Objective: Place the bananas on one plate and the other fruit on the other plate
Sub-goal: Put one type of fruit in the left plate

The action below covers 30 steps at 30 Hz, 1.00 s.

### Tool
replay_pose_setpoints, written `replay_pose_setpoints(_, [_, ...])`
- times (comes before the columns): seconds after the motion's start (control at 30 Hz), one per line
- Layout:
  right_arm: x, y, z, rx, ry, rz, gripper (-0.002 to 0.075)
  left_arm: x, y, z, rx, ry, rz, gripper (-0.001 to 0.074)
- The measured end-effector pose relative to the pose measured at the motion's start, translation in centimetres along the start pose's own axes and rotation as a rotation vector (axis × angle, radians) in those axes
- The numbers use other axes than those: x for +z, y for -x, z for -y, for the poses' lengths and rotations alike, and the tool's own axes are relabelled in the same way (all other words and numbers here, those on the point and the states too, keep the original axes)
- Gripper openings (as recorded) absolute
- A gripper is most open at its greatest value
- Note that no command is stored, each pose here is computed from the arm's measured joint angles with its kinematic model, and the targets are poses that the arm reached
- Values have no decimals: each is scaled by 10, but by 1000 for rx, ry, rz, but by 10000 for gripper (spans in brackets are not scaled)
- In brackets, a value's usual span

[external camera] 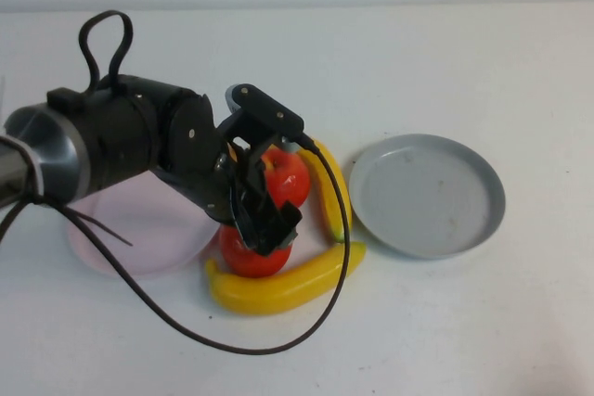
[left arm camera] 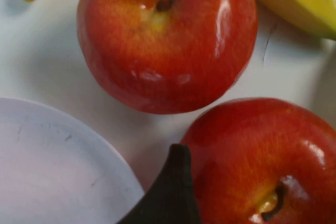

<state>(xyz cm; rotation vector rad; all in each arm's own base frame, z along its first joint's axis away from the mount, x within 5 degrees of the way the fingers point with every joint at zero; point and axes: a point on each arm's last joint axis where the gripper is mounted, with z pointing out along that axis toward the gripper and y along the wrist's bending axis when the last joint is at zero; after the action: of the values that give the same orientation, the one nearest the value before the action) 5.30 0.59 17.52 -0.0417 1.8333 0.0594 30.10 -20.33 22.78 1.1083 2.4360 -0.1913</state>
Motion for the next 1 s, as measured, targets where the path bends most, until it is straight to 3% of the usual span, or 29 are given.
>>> replay_pose_setpoints(0.47, [0, 0, 0, 0, 0, 0, -16, 13, 1, -3, 28, 21, -16, 668])
replay_pose_setpoints(0.7, [0, 0, 0, 0, 0, 0, -16, 13, 0, -3, 29, 20, -20, 583])
replay_pose_setpoints(1.0, [0, 0, 0, 0, 0, 0, -15, -9, 7, -2, 22, 0, -50, 581])
